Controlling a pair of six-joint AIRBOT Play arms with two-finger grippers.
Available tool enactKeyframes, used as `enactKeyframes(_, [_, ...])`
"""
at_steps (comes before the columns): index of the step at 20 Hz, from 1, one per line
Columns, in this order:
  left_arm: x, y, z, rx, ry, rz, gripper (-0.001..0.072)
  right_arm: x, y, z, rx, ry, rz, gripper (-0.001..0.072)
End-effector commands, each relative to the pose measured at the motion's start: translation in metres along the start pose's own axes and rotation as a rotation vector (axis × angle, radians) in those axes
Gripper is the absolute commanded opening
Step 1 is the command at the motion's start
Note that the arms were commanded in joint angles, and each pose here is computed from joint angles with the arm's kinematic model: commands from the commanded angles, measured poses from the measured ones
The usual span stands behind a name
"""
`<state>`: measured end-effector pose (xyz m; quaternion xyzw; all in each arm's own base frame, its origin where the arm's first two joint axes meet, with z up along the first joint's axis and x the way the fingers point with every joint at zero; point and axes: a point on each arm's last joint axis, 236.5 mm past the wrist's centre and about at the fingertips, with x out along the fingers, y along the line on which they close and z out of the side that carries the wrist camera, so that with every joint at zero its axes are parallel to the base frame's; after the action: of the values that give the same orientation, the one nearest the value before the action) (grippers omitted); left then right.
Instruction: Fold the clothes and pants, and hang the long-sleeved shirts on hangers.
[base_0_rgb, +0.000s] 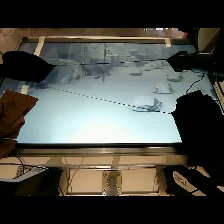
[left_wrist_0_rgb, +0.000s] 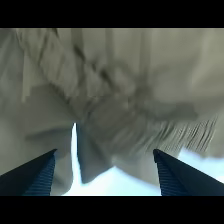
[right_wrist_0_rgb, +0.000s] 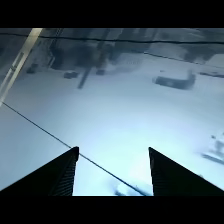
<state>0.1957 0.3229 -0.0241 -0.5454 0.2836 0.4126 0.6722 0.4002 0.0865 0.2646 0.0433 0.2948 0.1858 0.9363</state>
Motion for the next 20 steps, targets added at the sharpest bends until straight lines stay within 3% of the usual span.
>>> enactKeyframes(1, [0.025,0.004,0.006,-0.084,-0.005,-0.005,0.0713,0.001,0.000,0.000,0.003,0.002,0.002,0.0507])
enactKeyframes(6, [0.068,-0.002,-0.002,-0.229,0.058,-0.084,0.0703,0.001,0.001,0.000,0.054,0.001,0.008,0.0506])
enactKeyframes(7, [0.070,-0.008,0.002,-0.228,0.046,-0.116,0.0541,0.001,0.001,0.000,0.058,0.001,0.008,0.0506])
enactKeyframes(8, [0.069,-0.015,0.007,-0.218,0.026,-0.146,0.0220,0.001,0.001,0.000,0.058,0.001,0.008,0.0506])
enactKeyframes(9, [0.067,-0.022,0.012,-0.185,0.010,-0.179,0.0028,0.001,0.001,0.000,0.058,0.001,0.008,0.0506])
enactKeyframes(16, [0.017,-0.081,0.013,0.049,0.005,-0.332,0.0016,0.000,-0.001,0.000,0.051,0.001,-0.004,0.0505])
enactKeyframes(20, [-0.058,-0.154,-0.025,0.258,-0.011,-0.497,0.0016,-0.017,-0.026,0.003,-0.035,0.003,-0.137,0.0505])
